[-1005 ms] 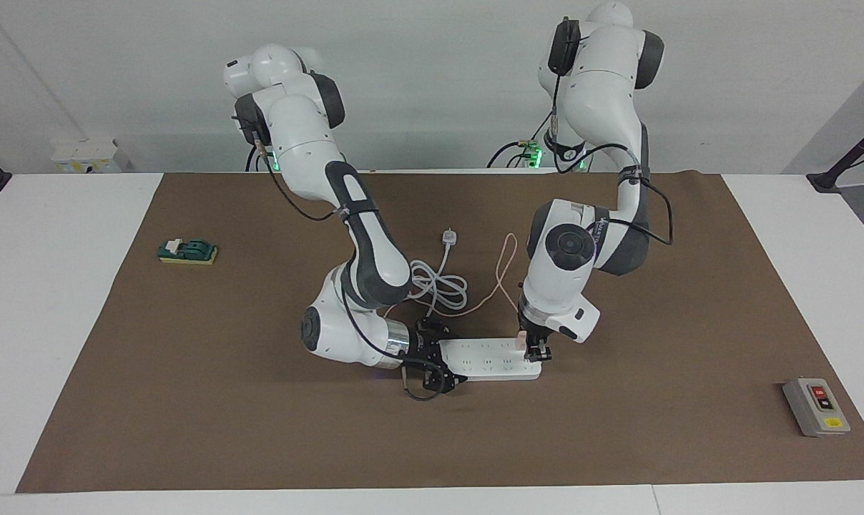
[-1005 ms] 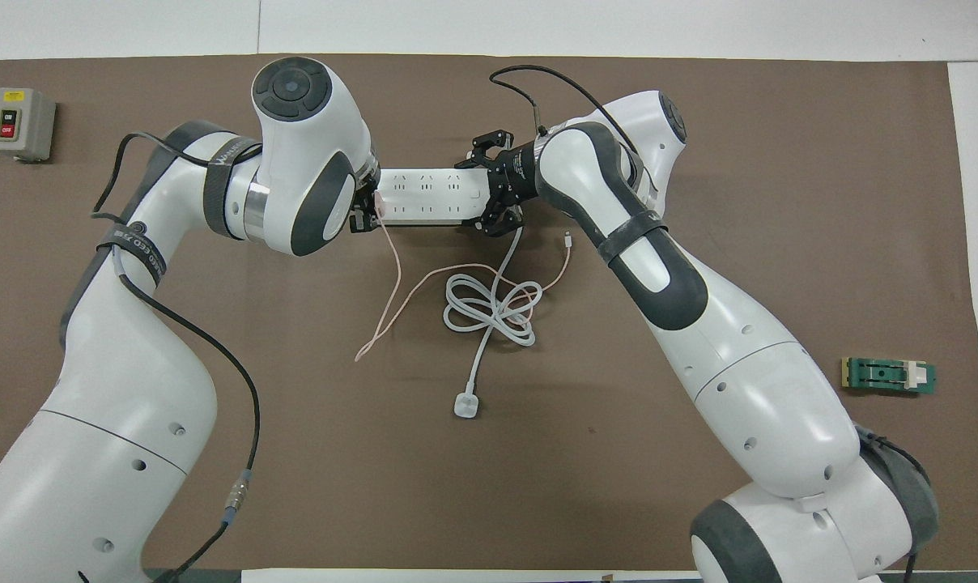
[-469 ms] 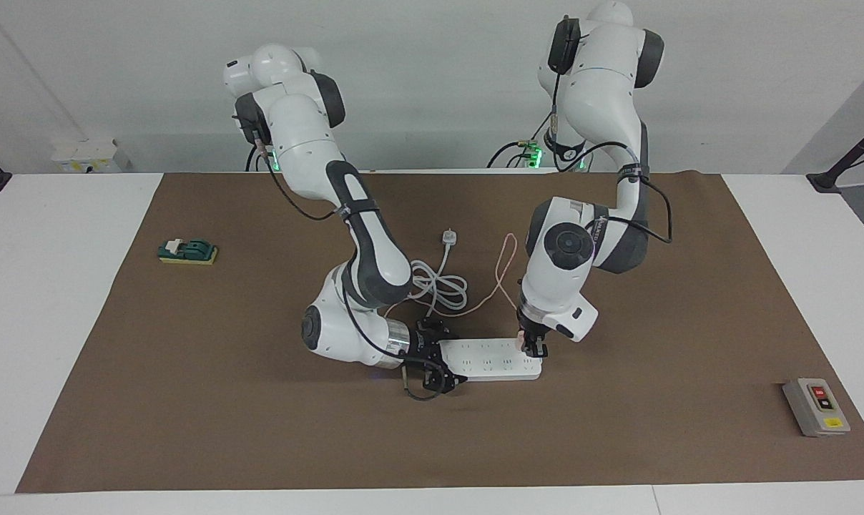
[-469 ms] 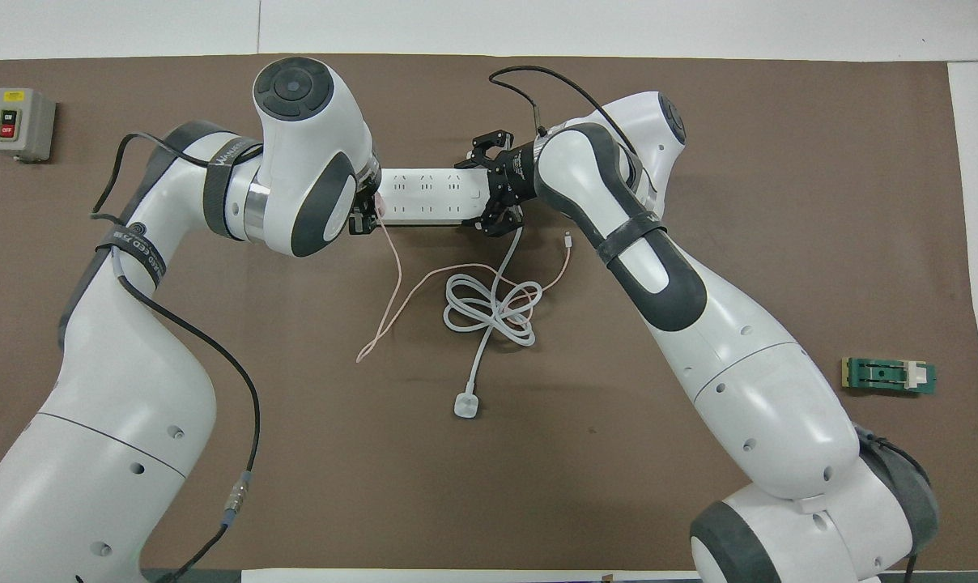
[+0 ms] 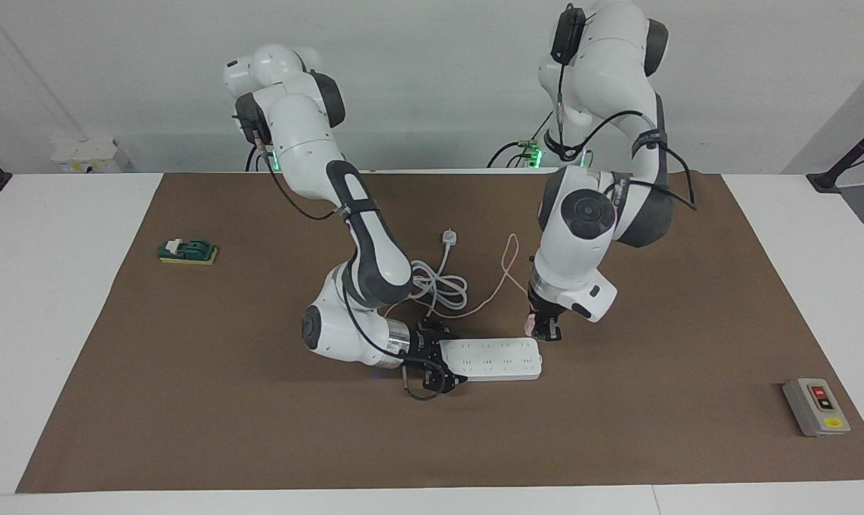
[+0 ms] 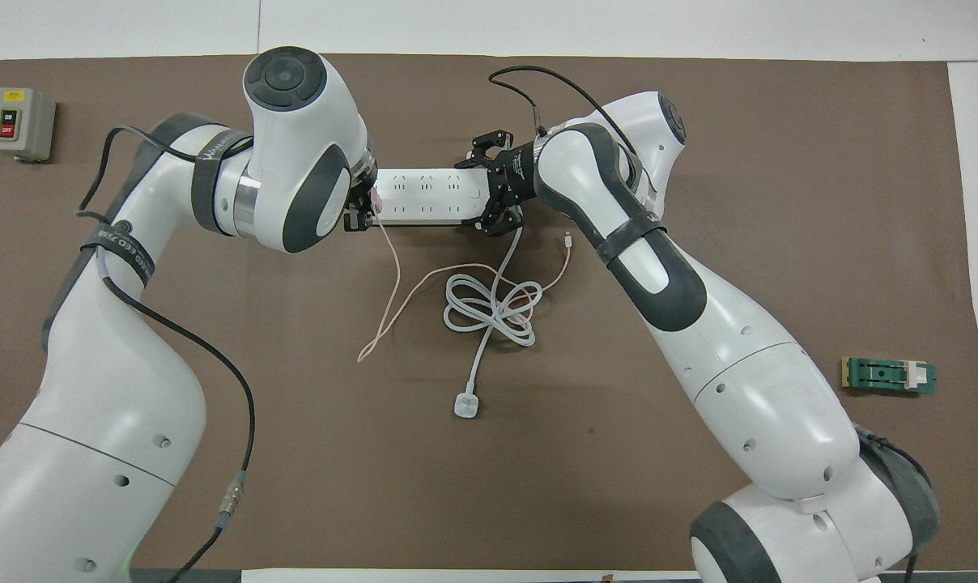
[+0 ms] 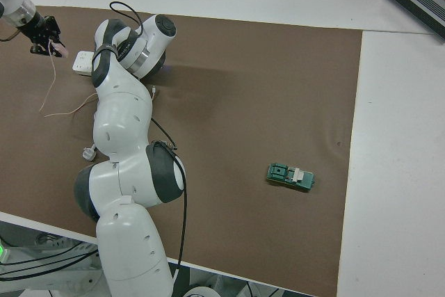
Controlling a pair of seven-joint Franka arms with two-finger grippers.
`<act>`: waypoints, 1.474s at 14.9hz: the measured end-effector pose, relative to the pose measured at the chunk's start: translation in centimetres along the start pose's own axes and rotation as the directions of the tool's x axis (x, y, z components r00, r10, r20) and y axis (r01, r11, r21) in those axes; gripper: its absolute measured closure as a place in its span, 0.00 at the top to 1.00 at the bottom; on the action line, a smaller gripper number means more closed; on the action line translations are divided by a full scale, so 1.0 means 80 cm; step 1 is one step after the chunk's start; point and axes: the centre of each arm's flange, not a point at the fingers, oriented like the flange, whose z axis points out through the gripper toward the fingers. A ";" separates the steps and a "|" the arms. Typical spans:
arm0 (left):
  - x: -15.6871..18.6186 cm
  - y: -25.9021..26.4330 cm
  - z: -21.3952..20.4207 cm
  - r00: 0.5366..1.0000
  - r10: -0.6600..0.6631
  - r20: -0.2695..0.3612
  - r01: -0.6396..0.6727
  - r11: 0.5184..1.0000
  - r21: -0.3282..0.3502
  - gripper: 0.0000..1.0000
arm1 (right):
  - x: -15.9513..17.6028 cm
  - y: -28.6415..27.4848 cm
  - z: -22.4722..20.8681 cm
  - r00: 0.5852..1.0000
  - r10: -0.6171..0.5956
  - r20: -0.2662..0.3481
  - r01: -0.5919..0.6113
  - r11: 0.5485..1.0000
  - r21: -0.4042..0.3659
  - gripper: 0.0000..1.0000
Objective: Unplug charger and place it aside
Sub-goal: 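Pull the pink charger out of the strip with the left gripper, then carry the charger away and lower it while the right gripper withdraws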
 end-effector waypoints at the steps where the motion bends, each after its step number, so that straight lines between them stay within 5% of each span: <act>1: 0.000 -0.002 -0.007 1.000 0.017 0.001 -0.017 1.000 0.000 0.30 | 0.000 0.000 0.000 1.000 0.000 0.000 0.000 1.000 0.000 0.95; 5: -0.002 -0.004 -0.009 0.966 0.259 0.002 -0.259 0.966 -0.002 0.30 | 0.000 0.000 0.000 1.000 0.000 0.000 0.000 1.000 0.001 0.95; 7: 0.007 -0.007 -0.023 0.890 0.455 -0.001 -0.455 0.890 0.007 0.30 | 0.000 0.000 0.000 1.000 0.000 0.000 0.000 1.000 0.001 0.95; 12: 0.122 0.002 -0.051 0.570 0.821 0.040 -0.821 0.568 0.053 0.30 | -0.008 0.001 0.010 1.000 -0.012 -0.008 0.012 1.000 0.020 1.00; 17: 0.243 0.000 -0.046 0.209 0.972 0.103 -0.978 0.207 0.036 0.30 | -0.011 0.001 0.007 1.000 -0.016 -0.005 0.016 1.000 0.016 1.00; 22: 0.337 -0.003 -0.041 0.060 0.991 0.123 -0.992 0.073 -0.101 0.30 | -0.017 -0.011 -0.048 1.000 -0.021 0.016 0.021 1.000 0.013 1.00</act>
